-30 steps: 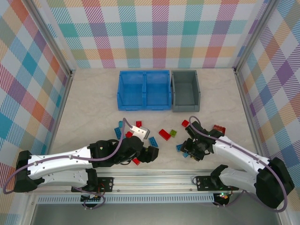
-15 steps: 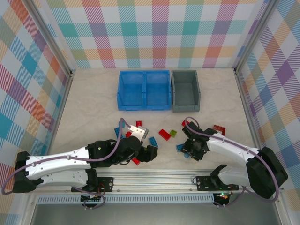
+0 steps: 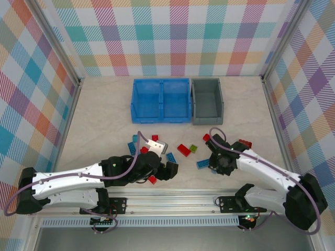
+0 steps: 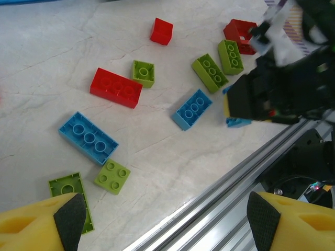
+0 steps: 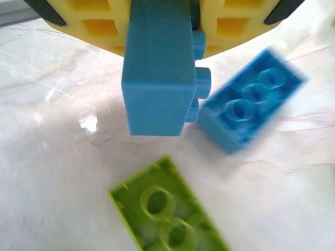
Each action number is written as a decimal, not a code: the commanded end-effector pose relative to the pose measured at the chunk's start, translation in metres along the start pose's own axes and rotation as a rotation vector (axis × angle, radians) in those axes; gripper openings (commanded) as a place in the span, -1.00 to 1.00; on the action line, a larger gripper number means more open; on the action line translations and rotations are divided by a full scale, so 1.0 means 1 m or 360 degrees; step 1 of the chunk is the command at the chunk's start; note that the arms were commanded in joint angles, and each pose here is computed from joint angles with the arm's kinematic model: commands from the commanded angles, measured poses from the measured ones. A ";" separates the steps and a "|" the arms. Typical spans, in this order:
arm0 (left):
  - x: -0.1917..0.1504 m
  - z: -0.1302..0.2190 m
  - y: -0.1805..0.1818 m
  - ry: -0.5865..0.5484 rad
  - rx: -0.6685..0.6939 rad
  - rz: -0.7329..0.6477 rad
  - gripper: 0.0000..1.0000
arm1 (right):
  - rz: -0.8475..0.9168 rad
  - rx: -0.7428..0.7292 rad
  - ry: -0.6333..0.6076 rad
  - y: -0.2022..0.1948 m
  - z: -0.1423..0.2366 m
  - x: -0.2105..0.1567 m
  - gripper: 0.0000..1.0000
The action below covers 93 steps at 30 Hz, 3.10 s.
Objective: Sort the legos into containers by color
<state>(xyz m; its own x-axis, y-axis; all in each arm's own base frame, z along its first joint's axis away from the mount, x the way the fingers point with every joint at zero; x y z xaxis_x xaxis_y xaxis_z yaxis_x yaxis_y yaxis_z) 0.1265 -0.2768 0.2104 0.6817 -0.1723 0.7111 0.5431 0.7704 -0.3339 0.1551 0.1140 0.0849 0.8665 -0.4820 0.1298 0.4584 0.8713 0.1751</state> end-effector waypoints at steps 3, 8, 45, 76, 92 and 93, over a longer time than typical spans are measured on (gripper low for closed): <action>0.058 0.024 -0.014 -0.0273 0.0056 0.0020 0.68 | 0.0339 0.0085 -0.0287 0.050 0.066 0.053 -0.64; 0.091 0.026 -0.012 -0.0292 0.0224 0.0015 0.70 | 0.0348 0.0241 -0.0306 0.104 0.067 0.132 -0.65; 0.062 -0.062 0.129 0.0365 0.0738 0.0425 0.64 | 0.0888 0.0885 -0.0582 0.169 0.145 0.088 0.26; 0.059 -0.120 0.206 0.0478 0.0903 0.0392 -0.32 | 0.1139 0.1174 -0.0452 0.145 0.133 -0.046 0.36; 0.131 -0.139 0.294 0.0524 0.1062 0.0455 -0.30 | 0.1100 0.1274 -0.0696 0.200 0.154 -0.029 0.37; 0.131 -0.143 0.298 0.0540 0.1071 0.0460 -0.27 | 0.1098 0.1268 -0.0690 0.199 0.152 -0.029 0.37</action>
<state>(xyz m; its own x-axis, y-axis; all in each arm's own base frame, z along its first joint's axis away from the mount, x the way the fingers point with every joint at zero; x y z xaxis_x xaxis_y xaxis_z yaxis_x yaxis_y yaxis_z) 0.4468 -0.1694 0.1319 0.8874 0.0199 0.4607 -0.0218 0.9998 -0.0011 0.1862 0.2827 0.2499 0.7000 -0.0139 0.7140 -0.4722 0.7410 0.4774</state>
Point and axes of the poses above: each hand's point on the last joint's axis, 136 mm out from that joint toward the fingers, its own z axis back along the fingers, its own y axis along the line the jaws close on, x = y × z, the point moved 2 cm from there along z, back along the fingers, and after that the axes turned 4 degrees about -z, right-handed, at the moved point
